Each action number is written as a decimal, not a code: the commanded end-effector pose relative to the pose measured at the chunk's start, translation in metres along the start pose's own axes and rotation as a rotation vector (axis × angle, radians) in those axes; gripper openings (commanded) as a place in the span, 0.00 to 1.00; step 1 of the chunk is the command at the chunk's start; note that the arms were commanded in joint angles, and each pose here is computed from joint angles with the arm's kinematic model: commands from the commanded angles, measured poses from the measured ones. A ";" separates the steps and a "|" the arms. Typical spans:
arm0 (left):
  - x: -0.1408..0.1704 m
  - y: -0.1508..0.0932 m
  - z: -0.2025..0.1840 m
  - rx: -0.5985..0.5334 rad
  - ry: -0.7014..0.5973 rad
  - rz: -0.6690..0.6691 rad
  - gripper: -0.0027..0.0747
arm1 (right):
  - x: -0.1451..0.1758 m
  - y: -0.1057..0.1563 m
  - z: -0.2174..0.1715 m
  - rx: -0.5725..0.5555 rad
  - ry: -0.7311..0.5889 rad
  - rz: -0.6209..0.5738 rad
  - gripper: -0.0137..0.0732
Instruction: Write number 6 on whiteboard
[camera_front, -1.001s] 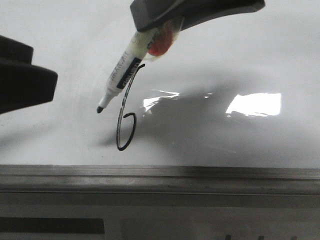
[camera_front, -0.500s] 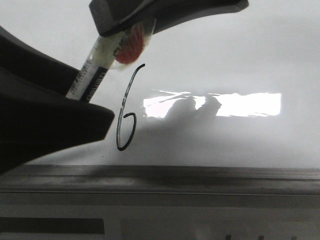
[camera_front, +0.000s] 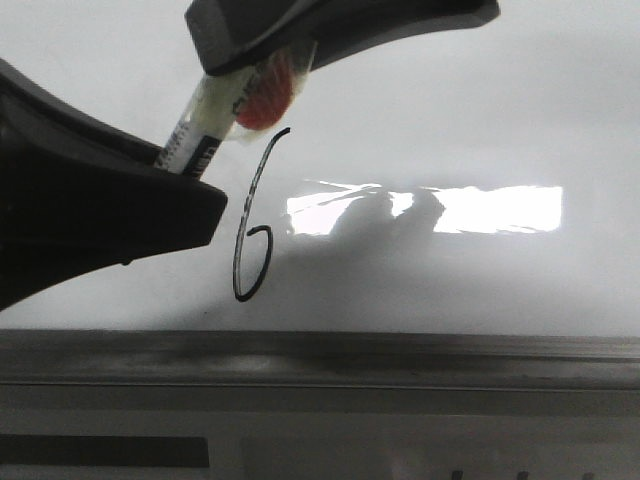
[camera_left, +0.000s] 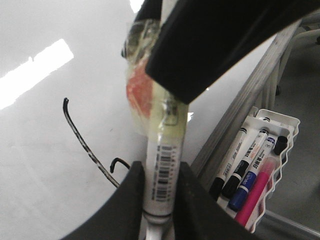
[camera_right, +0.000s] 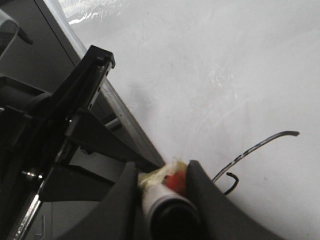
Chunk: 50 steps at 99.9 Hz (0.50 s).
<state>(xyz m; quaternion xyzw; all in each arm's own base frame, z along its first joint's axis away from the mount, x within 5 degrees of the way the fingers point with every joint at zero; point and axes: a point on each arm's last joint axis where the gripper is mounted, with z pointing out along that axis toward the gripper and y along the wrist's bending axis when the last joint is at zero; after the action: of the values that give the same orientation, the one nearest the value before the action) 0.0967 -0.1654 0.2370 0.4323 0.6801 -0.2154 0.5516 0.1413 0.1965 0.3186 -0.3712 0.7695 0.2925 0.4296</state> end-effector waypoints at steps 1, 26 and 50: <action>-0.016 0.005 0.000 -0.045 -0.085 -0.023 0.01 | -0.017 0.000 -0.010 0.013 -0.101 -0.005 0.08; -0.016 0.005 0.000 -0.046 -0.085 -0.024 0.01 | -0.017 0.000 -0.010 0.014 -0.103 -0.005 0.25; -0.009 0.018 -0.001 -0.179 -0.027 -0.394 0.01 | -0.020 -0.011 -0.011 0.062 -0.130 0.013 0.66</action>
<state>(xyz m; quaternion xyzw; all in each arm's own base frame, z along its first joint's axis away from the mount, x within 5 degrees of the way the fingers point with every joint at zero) 0.1000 -0.1622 0.2354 0.3681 0.7236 -0.2357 0.5341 0.1460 0.1933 0.3189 -0.3603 0.7734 0.2886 0.4344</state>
